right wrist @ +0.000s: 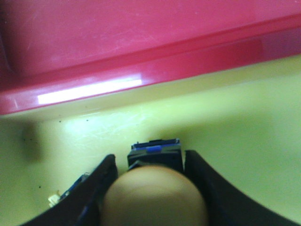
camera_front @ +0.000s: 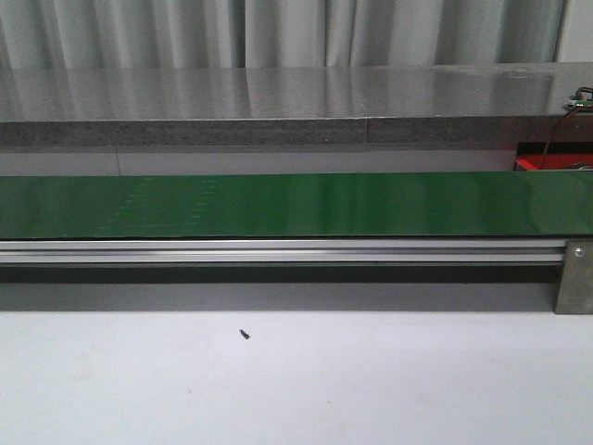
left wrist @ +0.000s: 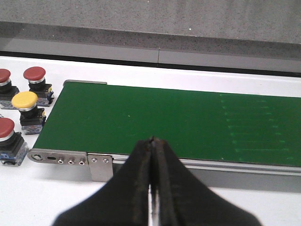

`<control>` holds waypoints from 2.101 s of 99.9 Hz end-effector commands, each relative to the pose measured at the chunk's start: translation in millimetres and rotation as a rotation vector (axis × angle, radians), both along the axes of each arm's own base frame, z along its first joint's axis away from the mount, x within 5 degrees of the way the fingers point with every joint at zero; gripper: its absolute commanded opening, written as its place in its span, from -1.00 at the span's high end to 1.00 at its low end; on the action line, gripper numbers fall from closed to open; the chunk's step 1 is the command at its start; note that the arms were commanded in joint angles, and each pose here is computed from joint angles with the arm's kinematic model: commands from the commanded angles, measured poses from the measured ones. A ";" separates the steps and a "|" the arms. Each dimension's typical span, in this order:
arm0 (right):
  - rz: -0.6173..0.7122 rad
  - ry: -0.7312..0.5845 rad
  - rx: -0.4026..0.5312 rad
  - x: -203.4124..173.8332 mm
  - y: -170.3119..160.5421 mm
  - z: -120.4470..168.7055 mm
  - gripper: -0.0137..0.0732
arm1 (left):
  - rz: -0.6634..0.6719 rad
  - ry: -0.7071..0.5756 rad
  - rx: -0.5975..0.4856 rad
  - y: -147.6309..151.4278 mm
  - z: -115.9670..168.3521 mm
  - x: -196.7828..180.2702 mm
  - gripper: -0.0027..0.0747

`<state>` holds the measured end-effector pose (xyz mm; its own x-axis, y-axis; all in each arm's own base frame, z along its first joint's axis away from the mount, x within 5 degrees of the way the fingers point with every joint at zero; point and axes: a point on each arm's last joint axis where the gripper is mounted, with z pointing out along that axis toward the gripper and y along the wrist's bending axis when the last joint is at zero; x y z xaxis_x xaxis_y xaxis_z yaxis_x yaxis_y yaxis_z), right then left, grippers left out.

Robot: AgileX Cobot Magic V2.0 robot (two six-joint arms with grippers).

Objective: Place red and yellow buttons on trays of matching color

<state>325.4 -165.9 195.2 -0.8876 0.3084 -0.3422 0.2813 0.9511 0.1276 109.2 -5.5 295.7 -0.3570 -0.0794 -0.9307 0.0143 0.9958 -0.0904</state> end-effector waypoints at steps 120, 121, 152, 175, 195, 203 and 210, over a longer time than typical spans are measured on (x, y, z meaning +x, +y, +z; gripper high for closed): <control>0.415 -0.651 -0.167 -99.3 169.0 175.7 -0.37 | -0.005 -0.098 -0.022 -1.1 15.8 2.4 0.98; 0.416 -0.661 -0.169 -102.9 169.7 176.9 -0.37 | -0.005 -0.098 -0.022 -1.1 15.8 2.4 0.98; 0.425 -0.699 -0.179 -172.2 175.8 150.6 -0.08 | -0.005 -0.098 -0.022 -1.1 15.8 2.4 0.98; 0.424 -0.767 -0.198 -198.8 177.6 153.4 0.83 | -0.005 -0.098 -0.022 -1.1 15.8 2.4 0.98; 0.426 -0.771 -0.199 -200.9 177.8 154.1 0.91 | -0.005 -0.101 -0.022 -1.1 16.0 2.5 0.94; 0.426 -0.771 -0.199 -200.9 177.8 154.1 0.91 | -0.005 -0.101 -0.022 -1.1 16.0 2.5 0.76; 0.426 -0.771 -0.199 -200.9 177.8 154.1 0.91 | -0.005 -0.101 -0.022 -1.1 16.0 2.5 0.46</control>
<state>123.1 12.7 337.3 -0.4842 -0.1273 -0.8656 -0.2106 0.9772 -0.0259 109.2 -5.5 295.7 -0.3570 -0.0794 -0.9307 0.0143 0.9958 -0.0904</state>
